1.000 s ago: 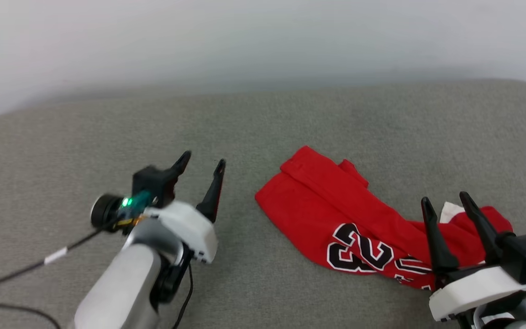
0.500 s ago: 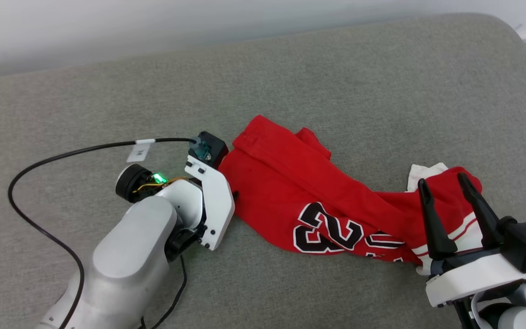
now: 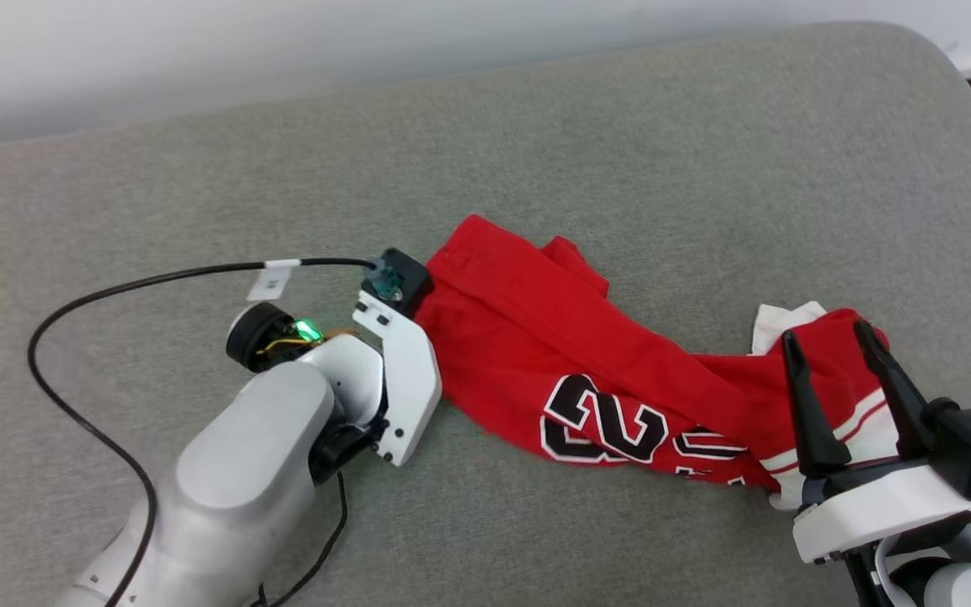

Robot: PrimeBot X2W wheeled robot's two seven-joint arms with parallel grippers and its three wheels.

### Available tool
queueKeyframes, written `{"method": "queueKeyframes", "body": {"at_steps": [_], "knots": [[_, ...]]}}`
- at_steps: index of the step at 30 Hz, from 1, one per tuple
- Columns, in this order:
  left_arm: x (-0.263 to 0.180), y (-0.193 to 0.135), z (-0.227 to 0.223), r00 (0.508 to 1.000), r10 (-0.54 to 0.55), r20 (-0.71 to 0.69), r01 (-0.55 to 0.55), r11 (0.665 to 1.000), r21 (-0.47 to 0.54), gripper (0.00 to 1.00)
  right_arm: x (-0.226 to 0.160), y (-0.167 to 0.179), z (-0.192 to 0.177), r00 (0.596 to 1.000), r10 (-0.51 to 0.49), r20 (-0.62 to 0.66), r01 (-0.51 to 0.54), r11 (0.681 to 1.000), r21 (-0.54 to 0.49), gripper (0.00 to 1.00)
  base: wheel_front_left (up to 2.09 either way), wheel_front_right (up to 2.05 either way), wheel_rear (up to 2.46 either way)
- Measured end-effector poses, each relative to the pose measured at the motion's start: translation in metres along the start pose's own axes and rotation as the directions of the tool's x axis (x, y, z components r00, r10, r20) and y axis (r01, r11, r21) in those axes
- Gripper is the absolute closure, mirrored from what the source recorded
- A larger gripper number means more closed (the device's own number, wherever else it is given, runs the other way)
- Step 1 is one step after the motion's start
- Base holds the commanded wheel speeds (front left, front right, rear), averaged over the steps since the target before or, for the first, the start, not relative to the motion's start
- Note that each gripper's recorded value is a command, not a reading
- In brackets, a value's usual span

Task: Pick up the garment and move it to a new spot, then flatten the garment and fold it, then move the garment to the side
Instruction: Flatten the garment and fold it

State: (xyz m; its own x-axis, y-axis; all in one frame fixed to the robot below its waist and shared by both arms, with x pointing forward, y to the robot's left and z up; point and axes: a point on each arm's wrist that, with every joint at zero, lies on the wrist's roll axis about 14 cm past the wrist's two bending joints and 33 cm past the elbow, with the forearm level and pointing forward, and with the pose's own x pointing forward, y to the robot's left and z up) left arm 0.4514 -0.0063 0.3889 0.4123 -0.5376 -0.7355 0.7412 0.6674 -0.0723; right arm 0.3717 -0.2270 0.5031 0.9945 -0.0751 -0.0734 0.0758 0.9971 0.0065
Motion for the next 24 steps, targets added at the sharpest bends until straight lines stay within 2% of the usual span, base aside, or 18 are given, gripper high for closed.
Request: {"method": "queueKeyframes", "body": {"at_steps": [3, 6, 8, 11, 14, 18, 21, 24], "knots": [[-0.018, 0.015, 0.019, 0.988, 0.077, 0.136, -0.074, 0.997, -0.023, 1.00, 0.000, 0.006, 0.005, 1.000, 0.019, 0.009, -0.019, 1.000, 0.000, 0.00, 0.00, 0.00, 0.00], [-0.045, 0.033, 0.032, 0.951, 0.166, 0.260, -0.152, 0.986, -0.075, 1.00, -0.002, 0.013, 0.009, 0.999, 0.040, 0.016, -0.040, 0.999, 0.001, 0.00, 0.00, 0.00, 0.00], [-0.067, 0.047, 0.031, 0.920, 0.237, 0.313, -0.209, 0.970, -0.120, 1.00, -0.003, 0.018, 0.011, 0.998, 0.058, 0.018, -0.058, 0.998, 0.003, 0.00, 0.00, 0.00, 0.00], [-0.105, 0.072, 0.019, 0.858, 0.364, 0.363, -0.303, 0.929, -0.214, 1.00, -0.004, 0.029, 0.016, 0.995, 0.093, 0.027, -0.093, 0.996, 0.002, 0.00, 0.00, 0.00, 0.00], [-0.142, 0.088, -0.010, 0.798, 0.483, 0.361, -0.377, 0.867, -0.326, 1.00, -0.007, 0.040, 0.020, 0.991, 0.127, 0.032, -0.127, 0.992, 0.004, 0.00, 0.00, 0.00, 0.00], [-0.180, 0.091, -0.076, 0.745, 0.615, 0.258, -0.448, 0.748, -0.490, 1.00, -0.011, 0.053, 0.025, 0.985, 0.166, 0.040, -0.167, 0.986, 0.007, 0.00, 0.00, 0.00, 0.00], [-0.195, 0.076, -0.135, 0.737, 0.661, 0.139, -0.474, 0.652, -0.592, 1.00, -0.015, 0.058, 0.028, 0.981, 0.186, 0.049, -0.187, 0.982, 0.006, 0.00, 0.00, 0.00, 0.00], [-0.199, 0.050, -0.185, 0.750, 0.661, 0.028, -0.473, 0.564, -0.676, 1.00, -0.020, 0.062, 0.028, 0.979, 0.200, 0.046, -0.201, 0.980, 0.009, 0.00, 0.00, 0.00, 0.00]]}}
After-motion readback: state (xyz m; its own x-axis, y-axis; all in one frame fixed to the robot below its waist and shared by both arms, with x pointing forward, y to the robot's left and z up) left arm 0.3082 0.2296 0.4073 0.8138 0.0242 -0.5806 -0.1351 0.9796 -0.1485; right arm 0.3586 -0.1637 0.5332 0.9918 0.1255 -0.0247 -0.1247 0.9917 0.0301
